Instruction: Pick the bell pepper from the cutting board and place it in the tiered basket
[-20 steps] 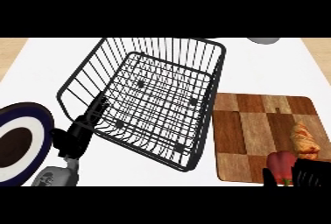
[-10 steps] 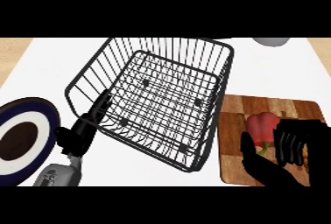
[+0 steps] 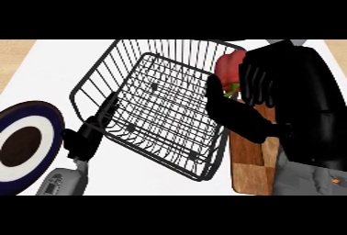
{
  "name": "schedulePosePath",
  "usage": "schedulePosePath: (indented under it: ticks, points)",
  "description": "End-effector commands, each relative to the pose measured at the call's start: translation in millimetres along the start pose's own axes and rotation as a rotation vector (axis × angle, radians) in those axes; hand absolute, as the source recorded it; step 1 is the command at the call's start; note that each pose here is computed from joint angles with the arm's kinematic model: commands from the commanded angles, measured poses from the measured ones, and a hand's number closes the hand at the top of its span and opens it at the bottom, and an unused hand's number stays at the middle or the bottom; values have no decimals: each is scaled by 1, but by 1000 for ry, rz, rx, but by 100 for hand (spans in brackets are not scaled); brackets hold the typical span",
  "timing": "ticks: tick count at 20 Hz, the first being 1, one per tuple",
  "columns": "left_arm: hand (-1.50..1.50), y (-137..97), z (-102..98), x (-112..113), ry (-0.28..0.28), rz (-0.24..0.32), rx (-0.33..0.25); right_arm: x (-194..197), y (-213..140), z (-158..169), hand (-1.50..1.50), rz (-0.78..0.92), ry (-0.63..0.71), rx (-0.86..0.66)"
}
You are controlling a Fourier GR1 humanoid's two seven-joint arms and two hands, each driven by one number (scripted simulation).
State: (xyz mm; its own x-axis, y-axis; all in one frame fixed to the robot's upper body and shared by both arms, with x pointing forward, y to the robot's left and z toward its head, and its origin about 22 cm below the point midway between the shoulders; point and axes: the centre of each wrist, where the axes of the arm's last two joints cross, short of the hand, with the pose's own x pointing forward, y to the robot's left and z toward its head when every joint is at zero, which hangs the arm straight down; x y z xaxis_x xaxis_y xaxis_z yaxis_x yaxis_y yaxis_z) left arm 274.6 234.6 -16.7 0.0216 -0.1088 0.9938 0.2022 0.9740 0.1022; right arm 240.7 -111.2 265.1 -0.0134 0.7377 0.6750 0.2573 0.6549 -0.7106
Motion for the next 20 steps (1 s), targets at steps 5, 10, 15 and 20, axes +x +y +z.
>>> schedulePosePath:
  ticks: [5,10,15,20]
  points:
    - [0,7,5,-5,14,-7,-17,52,44,-51,150,60,149,111]
    - [0,-19,14,-9,-9,11,-37,62,70,-79,150,23,156,144]
    - [0,-16,-1,-8,-12,26,-24,70,101,-87,150,-19,129,170]
    - [0,-13,3,-2,-5,3,-18,80,106,-91,150,-144,163,206]
